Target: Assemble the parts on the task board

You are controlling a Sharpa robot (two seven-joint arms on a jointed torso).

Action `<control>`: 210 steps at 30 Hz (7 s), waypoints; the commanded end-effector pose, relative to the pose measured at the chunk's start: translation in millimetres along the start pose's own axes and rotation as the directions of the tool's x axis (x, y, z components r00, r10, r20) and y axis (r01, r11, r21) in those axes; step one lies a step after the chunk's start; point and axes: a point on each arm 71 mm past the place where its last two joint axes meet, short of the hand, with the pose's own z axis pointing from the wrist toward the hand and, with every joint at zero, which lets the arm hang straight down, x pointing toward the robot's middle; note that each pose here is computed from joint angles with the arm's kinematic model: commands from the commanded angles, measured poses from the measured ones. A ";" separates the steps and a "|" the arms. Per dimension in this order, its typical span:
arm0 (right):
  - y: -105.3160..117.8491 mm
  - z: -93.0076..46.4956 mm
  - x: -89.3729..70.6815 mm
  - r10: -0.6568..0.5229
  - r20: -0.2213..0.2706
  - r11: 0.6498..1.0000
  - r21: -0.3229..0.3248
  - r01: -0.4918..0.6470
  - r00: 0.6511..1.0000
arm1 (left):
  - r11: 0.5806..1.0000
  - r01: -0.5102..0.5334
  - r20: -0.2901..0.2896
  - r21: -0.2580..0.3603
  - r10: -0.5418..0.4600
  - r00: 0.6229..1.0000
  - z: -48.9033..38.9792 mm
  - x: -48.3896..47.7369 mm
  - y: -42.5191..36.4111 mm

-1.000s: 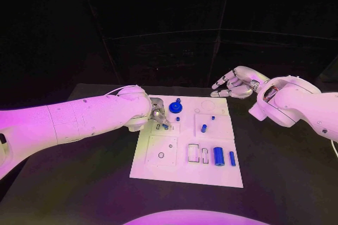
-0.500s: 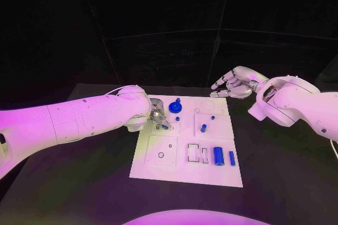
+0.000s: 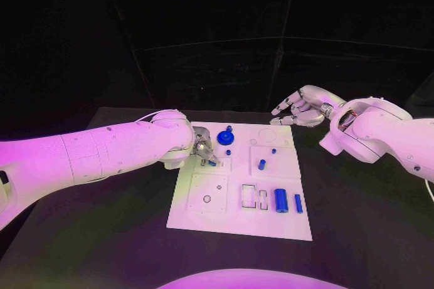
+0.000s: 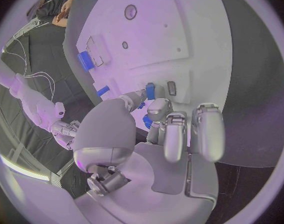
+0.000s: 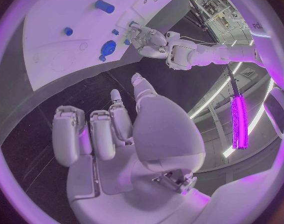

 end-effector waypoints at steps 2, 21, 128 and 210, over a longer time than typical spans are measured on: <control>1.4 0.2 -0.5 -0.003 -0.006 1.000 -0.008 0.003 1.000 | 1.000 -0.013 -0.023 -0.010 0.013 1.000 1.4 3.3 1.5; 1.4 0.7 -0.3 -0.003 -0.007 1.000 -0.005 0.003 1.000 | 1.000 0.003 -0.031 -0.024 -0.003 1.000 5.0 1.8 1.6; -4.4 9.6 -1.7 -0.009 -0.005 1.000 0.012 0.009 1.000 | 0.995 0.052 0.018 -0.080 -0.050 0.999 -2.3 -95.9 25.6; -0.9 11.4 0.0 -0.009 -0.002 1.000 -0.003 0.009 1.000 | 0.994 0.082 -0.012 -0.068 -0.083 0.996 26.5 -71.1 41.6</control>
